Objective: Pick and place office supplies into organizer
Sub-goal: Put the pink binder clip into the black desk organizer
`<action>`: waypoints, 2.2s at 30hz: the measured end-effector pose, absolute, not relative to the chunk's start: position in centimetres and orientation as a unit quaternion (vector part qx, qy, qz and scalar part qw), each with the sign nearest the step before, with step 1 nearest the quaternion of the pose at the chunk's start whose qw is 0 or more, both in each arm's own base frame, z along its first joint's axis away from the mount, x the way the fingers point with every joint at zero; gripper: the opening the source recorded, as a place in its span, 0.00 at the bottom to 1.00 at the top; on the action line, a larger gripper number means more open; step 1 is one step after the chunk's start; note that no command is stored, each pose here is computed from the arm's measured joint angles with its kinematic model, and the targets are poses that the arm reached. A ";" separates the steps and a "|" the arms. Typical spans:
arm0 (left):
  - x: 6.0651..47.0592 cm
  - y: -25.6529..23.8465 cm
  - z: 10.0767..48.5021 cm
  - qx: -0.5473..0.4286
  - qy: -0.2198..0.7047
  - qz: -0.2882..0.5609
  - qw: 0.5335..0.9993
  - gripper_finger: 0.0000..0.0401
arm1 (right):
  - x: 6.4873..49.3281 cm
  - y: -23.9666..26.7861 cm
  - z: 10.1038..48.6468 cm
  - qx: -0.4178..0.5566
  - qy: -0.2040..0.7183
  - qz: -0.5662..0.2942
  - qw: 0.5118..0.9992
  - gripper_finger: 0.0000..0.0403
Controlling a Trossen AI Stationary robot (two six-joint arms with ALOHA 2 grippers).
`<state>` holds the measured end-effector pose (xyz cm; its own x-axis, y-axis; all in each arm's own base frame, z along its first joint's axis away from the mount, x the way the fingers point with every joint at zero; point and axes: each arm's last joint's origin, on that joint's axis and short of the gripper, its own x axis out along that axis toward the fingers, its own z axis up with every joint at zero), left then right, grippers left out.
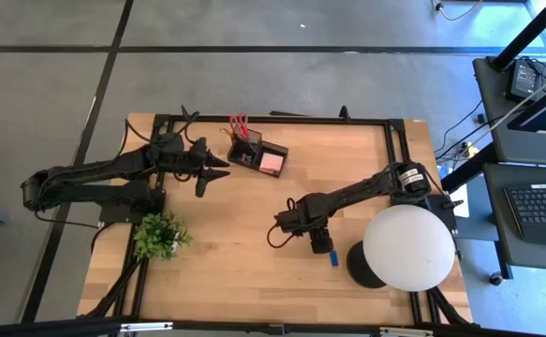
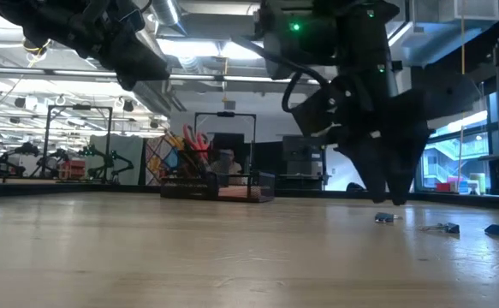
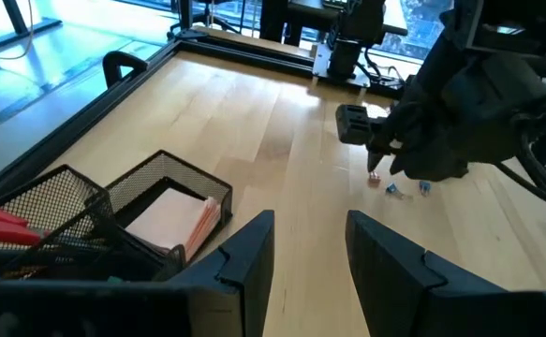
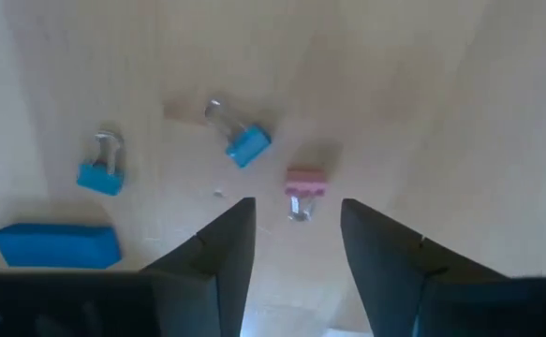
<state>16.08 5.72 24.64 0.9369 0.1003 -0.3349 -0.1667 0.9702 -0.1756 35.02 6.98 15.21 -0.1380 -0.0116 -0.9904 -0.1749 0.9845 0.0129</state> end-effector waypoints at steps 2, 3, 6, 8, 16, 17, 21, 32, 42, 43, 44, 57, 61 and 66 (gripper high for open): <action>16.1 5.7 24.6 -0.101 0.165 0.068 0.979 0.32 | 34.9 7.0 15.0 -0.057 0.754 0.068 0.651 0.40; 16.1 5.7 24.6 -0.102 0.166 0.068 0.978 0.32 | 34.8 7.0 14.8 -0.057 0.754 0.069 0.650 0.40; 16.1 5.7 24.6 -0.102 0.166 0.068 0.978 0.32 | 34.8 7.0 14.3 -0.056 0.748 0.070 0.657 0.40; 16.1 5.7 24.6 -0.102 0.166 0.068 0.978 0.32 | 34.9 7.0 14.2 -0.055 0.744 0.071 0.662 0.40; 16.1 5.7 24.6 -0.102 0.166 0.068 0.979 0.32 | 35.4 7.0 14.1 -0.060 0.724 0.078 0.683 0.40; 16.1 5.7 24.6 -0.102 0.166 0.068 0.979 0.32 | 35.4 7.0 14.1 -0.063 0.724 0.078 0.683 0.40; 16.1 5.7 24.6 -0.102 0.166 0.068 0.978 0.32 | 35.3 7.0 14.0 -0.066 0.729 0.077 0.677 0.40; 16.1 5.7 24.6 -0.102 0.166 0.068 0.979 0.32 | 35.1 6.9 14.1 -0.067 0.737 0.075 0.669 0.40; 16.1 5.7 24.6 -0.102 0.165 0.068 0.979 0.32 | 33.9 6.7 12.4 -0.065 0.740 0.073 0.666 0.40; 16.1 5.7 24.6 -0.102 0.165 0.068 0.979 0.32 | 33.9 6.7 12.4 -0.066 0.740 0.073 0.666 0.40; 16.1 5.7 24.6 -0.102 0.165 0.068 0.979 0.32 | 33.9 6.7 12.4 -0.066 0.739 0.074 0.666 0.39; 16.1 5.7 24.6 -0.102 0.165 0.069 0.979 0.32 | 33.9 6.5 12.3 -0.074 0.739 0.081 0.665 0.19; 16.1 5.7 24.6 -0.102 0.165 0.069 0.979 0.32 | 33.9 6.5 12.3 -0.072 0.739 0.080 0.665 0.16; 16.1 5.7 24.6 -0.102 0.165 0.069 0.979 0.32 | 33.9 6.5 12.3 -0.067 0.740 0.069 0.666 0.15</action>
